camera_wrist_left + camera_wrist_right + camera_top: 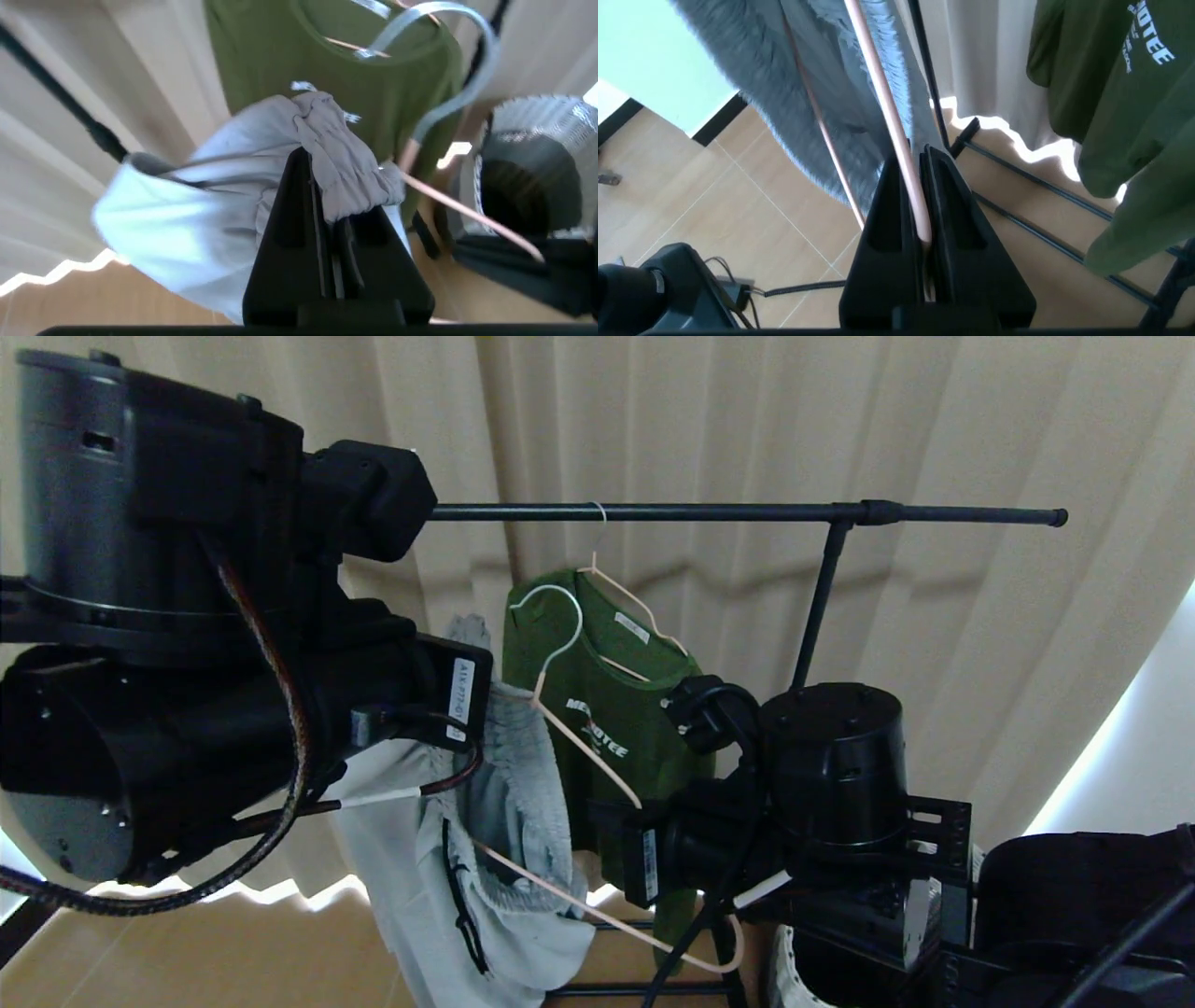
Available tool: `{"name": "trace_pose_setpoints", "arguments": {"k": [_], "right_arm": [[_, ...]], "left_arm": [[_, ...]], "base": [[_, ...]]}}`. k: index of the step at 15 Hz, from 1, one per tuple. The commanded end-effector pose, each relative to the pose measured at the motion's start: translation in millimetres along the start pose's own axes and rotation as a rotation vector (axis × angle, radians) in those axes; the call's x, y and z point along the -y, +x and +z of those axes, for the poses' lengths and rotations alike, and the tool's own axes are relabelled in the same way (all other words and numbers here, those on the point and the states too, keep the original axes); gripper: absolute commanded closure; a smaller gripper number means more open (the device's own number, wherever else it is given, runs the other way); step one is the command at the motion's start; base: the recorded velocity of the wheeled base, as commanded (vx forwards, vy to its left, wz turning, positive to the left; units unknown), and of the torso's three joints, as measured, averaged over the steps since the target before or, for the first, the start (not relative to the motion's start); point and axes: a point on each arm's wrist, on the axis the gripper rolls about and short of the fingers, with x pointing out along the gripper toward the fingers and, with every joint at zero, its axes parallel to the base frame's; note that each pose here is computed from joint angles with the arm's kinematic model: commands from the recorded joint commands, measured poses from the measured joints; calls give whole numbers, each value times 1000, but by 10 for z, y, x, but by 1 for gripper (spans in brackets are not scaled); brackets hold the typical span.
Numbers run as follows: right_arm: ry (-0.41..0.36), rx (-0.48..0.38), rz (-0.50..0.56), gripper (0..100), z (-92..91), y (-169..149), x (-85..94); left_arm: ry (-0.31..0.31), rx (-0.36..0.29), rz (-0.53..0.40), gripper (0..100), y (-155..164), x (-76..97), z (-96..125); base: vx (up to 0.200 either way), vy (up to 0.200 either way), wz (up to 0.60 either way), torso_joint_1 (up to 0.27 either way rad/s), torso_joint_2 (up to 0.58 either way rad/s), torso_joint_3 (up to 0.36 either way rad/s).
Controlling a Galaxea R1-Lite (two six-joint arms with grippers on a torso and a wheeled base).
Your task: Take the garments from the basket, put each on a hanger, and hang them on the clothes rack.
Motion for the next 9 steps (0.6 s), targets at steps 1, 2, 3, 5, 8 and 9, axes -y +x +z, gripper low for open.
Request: {"name": "trace_pose_setpoints", "arguments": {"k": [1, 2, 3, 5, 8, 9], "right_arm": [[-1, 2, 0, 100, 2, -18, 3], [-1, 11, -3, 100, 15, -58, 22], [-2, 17, 0, 100, 14, -68, 23], [-40, 51, 13, 100, -7, -101, 34], [-93, 60, 15, 100, -60, -102, 56], [-94, 61, 15, 100, -56, -106, 55]], "left_arm": [[11, -13, -13, 100, -9, 11, -47], [14, -18, -43, 100, -42, 2, -73], [20, -28, -59, 100, -51, 0, -108], [28, -35, -63, 100, -52, -4, -134], [34, -23, -69, 100, -87, -15, -127], [38, -25, -77, 100, -101, -2, -140]], "base": [[0, 0, 0, 0, 0, 0], [0, 0, 0, 0, 0, 0], [0, 0, 0, 0, 0, 0], [0, 0, 0, 0, 0, 0], [0, 0, 0, 0, 0, 0], [0, 0, 0, 0, 0, 0]]}}
